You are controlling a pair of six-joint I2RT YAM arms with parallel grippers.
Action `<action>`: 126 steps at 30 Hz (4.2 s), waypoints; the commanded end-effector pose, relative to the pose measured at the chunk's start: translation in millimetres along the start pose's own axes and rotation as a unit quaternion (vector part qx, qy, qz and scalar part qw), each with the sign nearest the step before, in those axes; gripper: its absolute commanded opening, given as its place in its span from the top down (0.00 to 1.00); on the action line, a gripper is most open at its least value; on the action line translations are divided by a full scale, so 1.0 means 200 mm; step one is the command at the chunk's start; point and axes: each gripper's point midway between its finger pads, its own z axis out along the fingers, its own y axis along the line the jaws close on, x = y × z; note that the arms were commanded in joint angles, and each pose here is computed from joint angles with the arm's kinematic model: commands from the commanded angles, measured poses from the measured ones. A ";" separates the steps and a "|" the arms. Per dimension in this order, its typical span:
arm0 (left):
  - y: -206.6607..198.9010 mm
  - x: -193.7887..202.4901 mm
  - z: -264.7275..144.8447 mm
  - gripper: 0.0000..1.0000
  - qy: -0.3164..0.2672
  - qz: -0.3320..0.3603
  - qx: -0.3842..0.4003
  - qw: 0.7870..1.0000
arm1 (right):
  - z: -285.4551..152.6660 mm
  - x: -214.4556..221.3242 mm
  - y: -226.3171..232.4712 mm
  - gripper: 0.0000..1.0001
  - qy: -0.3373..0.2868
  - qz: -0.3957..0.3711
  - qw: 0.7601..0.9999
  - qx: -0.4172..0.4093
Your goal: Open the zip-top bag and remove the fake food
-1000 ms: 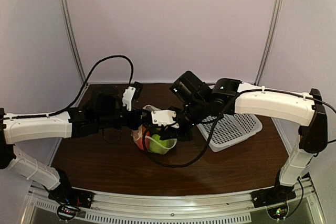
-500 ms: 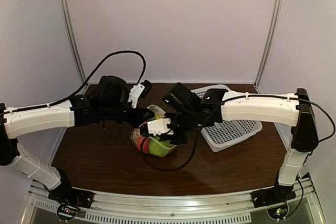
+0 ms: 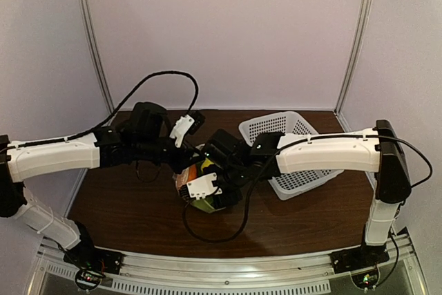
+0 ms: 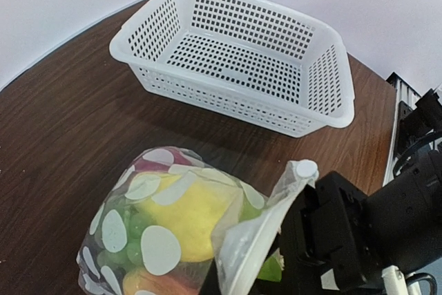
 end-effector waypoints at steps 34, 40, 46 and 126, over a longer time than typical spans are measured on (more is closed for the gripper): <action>0.06 0.22 0.06 1.00 -0.030 -0.083 -0.006 0.996 | 0.34 0.11 -0.08 0.39 0.043 0.058 0.995 0.067; 0.10 0.24 0.05 1.00 -0.029 -0.086 -0.031 0.995 | 0.06 -0.03 -0.11 0.42 -0.019 0.075 0.995 0.064; 0.14 0.23 0.02 1.00 -0.032 -0.083 -0.057 0.994 | -0.12 -0.07 -0.09 0.42 -0.055 0.101 0.992 0.048; 0.11 0.15 0.05 1.00 -0.020 -0.098 -0.041 0.994 | -0.51 1.17 -0.76 0.13 0.113 0.370 0.915 0.115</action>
